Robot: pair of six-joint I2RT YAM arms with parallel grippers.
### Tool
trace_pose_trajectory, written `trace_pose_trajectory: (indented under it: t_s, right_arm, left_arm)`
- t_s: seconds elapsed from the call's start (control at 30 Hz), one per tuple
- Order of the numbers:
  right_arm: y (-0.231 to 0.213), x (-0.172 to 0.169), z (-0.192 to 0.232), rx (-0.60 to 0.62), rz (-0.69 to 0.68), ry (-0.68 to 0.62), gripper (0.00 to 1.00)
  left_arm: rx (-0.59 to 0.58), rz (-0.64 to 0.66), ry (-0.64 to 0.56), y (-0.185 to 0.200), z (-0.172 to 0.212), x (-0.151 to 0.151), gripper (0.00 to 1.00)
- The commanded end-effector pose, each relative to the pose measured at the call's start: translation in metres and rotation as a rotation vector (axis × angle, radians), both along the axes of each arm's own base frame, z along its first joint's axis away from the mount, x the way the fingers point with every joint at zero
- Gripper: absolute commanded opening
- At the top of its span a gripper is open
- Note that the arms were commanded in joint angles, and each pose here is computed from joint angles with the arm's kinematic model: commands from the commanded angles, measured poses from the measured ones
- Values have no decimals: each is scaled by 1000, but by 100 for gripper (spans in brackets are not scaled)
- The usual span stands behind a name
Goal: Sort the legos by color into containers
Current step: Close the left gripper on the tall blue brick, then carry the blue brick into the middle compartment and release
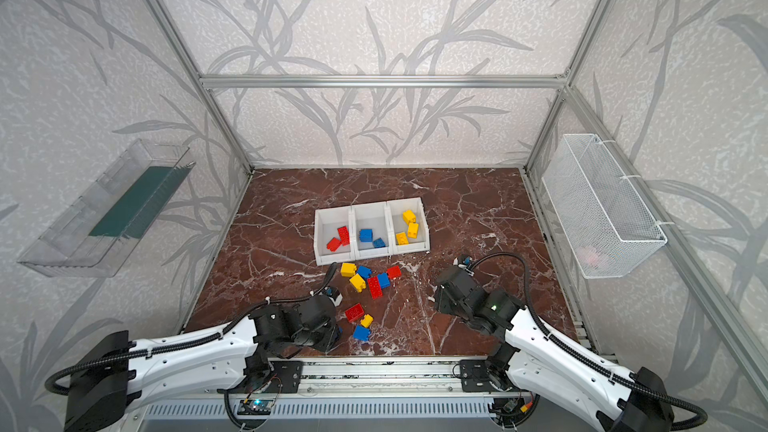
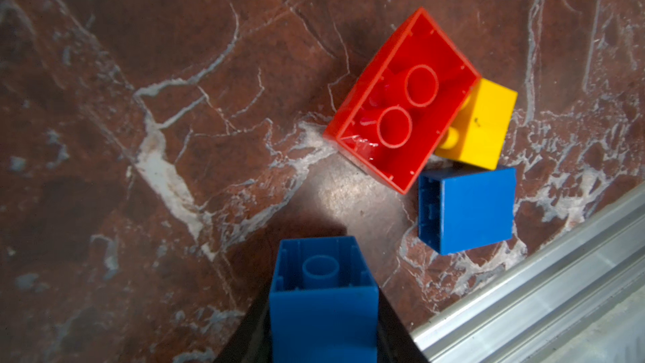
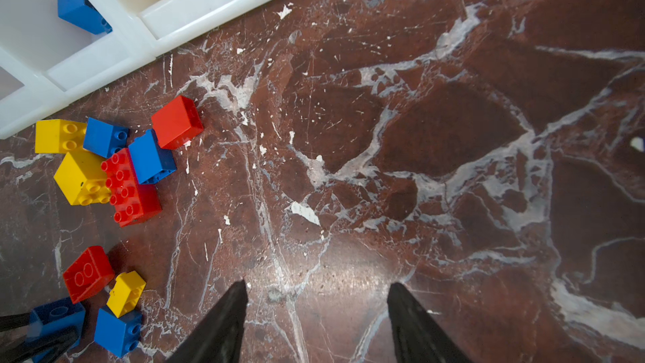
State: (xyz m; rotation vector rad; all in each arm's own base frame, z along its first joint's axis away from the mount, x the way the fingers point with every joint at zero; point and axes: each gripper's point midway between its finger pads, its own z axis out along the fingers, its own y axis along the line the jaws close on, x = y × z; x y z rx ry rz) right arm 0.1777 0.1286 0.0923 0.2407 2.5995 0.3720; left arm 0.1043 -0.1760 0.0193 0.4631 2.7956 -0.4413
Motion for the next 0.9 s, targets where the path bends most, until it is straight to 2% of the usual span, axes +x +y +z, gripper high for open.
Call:
trace_pose_trajectory:
  t_s: [0.0,0.2,0.33,0.6,0.87]
  right_arm:
    - [-10,-5,-4,-36,-12,11,64]
    - [-14,-6,-5,-30,-32,2,64]
    - [-14,-5,-7,-24,-34,-13,63]
    - [-12,-4,-5,-27,-19,-11,63]
    - [-10,1,0,-47,-13,-18,63]
  left_arm:
    - [-8,-13,-24,-6,4,5,32]
    - [9,-30,-74,-8,20,14,29]
    - [-18,-31,-118,-14,37,21,28]
    - [-100,5,-300,-29,89,54,28]
    - [-128,-29,-391,-50,125,92,27]
